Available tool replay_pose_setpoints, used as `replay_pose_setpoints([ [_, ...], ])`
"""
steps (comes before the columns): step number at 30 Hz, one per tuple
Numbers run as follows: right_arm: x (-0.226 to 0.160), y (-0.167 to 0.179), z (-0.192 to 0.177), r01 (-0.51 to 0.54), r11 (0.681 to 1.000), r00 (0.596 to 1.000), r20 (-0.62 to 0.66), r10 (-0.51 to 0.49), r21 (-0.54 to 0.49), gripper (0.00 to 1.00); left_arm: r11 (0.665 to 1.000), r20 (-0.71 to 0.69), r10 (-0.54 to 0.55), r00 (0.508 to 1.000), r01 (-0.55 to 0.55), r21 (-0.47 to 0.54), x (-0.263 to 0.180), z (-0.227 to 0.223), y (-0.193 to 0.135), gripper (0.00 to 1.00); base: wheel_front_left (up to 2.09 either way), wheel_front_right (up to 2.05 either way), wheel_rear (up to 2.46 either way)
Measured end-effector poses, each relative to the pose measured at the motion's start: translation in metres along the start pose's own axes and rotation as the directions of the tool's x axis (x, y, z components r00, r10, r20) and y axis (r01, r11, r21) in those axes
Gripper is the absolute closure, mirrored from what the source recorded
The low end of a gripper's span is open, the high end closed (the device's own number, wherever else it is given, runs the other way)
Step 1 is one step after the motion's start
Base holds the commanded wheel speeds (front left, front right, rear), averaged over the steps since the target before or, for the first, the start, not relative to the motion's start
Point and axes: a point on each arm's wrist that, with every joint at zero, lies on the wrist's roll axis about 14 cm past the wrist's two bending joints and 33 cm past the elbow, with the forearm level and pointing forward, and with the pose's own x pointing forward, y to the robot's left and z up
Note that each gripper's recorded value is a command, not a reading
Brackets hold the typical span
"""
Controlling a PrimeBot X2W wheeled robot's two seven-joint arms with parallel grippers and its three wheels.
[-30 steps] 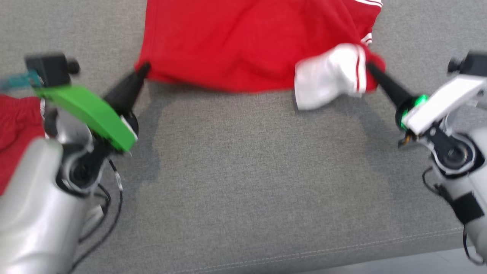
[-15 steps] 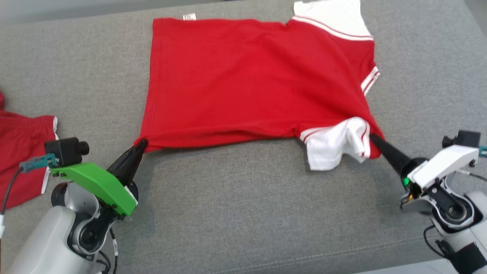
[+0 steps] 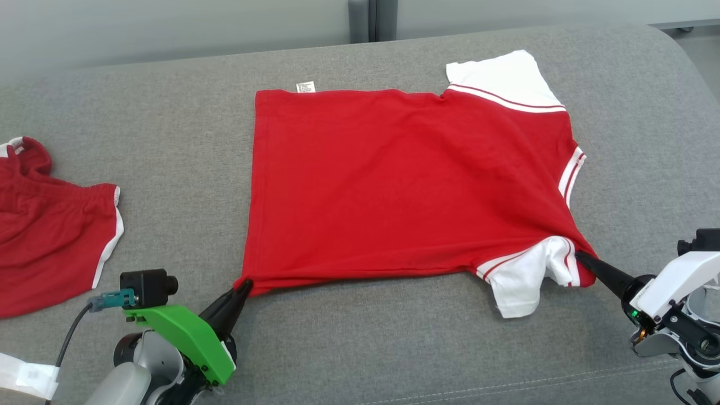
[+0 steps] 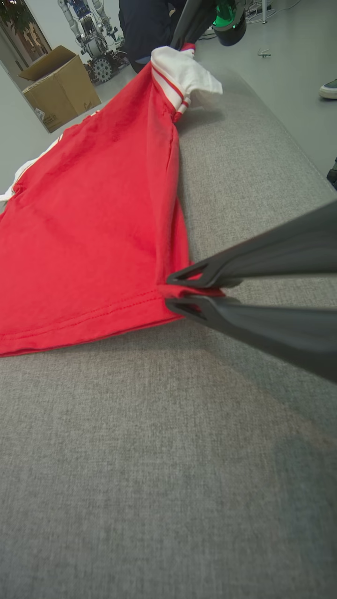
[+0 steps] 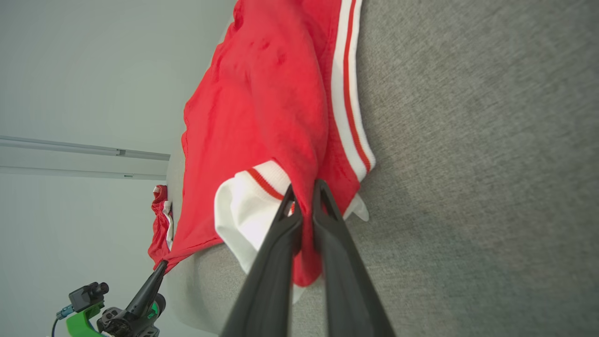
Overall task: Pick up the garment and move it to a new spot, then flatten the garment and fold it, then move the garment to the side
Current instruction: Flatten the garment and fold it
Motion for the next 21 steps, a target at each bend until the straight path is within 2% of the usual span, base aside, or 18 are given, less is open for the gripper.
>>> replay_pose_setpoints([
  [1, 0.0, 0.001, -0.002, 0.0, 1.0, 1.0, -0.006, 0.0, -0.011, 0.56, 1.0, 0.007, 0.001, 1.0, -0.001, -0.003, -0.001, 0.0, 0.0, 0.62, 0.0, 0.0, 0.0],
  [2, 0.0, 0.001, -0.003, 0.002, 1.0, 1.0, -0.011, -0.003, -0.027, 0.4, 1.0, 0.013, 0.002, 1.0, -0.002, -0.005, -0.002, 0.001, -0.001, 0.53, 0.0, 0.0, 0.0],
  [3, 0.0, 0.0, -0.002, 0.008, 0.999, 1.0, -0.014, -0.008, -0.046, 0.0, 1.0, 0.017, 0.003, 1.0, -0.003, -0.006, -0.003, 0.001, -0.001, 0.04, 0.0, 0.0, 0.0],
  [4, -0.001, -0.002, -0.001, 0.016, 0.998, 1.0, -0.013, -0.017, -0.067, 0.0, 1.0, 0.017, 0.005, 1.0, -0.005, -0.008, -0.003, 0.0, 0.0, 0.0, 0.0, 0.0, 0.0],
  [9, -0.008, -0.01, 0.017, 0.057, 0.987, 0.997, 0.06, -0.049, -0.149, 0.0, 1.0, 0.049, 0.025, 0.998, -0.024, -0.013, -0.005, 0.003, 0.004, 0.0, 0.0, 0.0, 0.0],
  [11, -0.012, -0.009, 0.037, 0.073, 0.979, 0.989, 0.143, -0.046, -0.188, 0.0, 0.999, 0.108, 0.047, 0.993, -0.046, -0.008, -0.006, 0.016, 0.009, 0.0, 0.0, 0.0, 0.0],
  [15, -0.019, 0.012, 0.083, 0.064, 0.964, 0.942, 0.336, 0.027, -0.258, 0.0, 0.998, 0.212, 0.058, 0.976, -0.061, 0.008, -0.009, 0.04, 0.011, 0.0, 0.0, 0.0, 0.0],
  [21, -0.023, 0.024, 0.092, 0.052, 0.955, 0.9, 0.428, 0.081, -0.291, 0.0, 0.999, 0.258, 0.033, 0.966, -0.043, 0.03, -0.008, 0.049, 0.004, 0.0, 0.0, 0.0, 0.0],
])
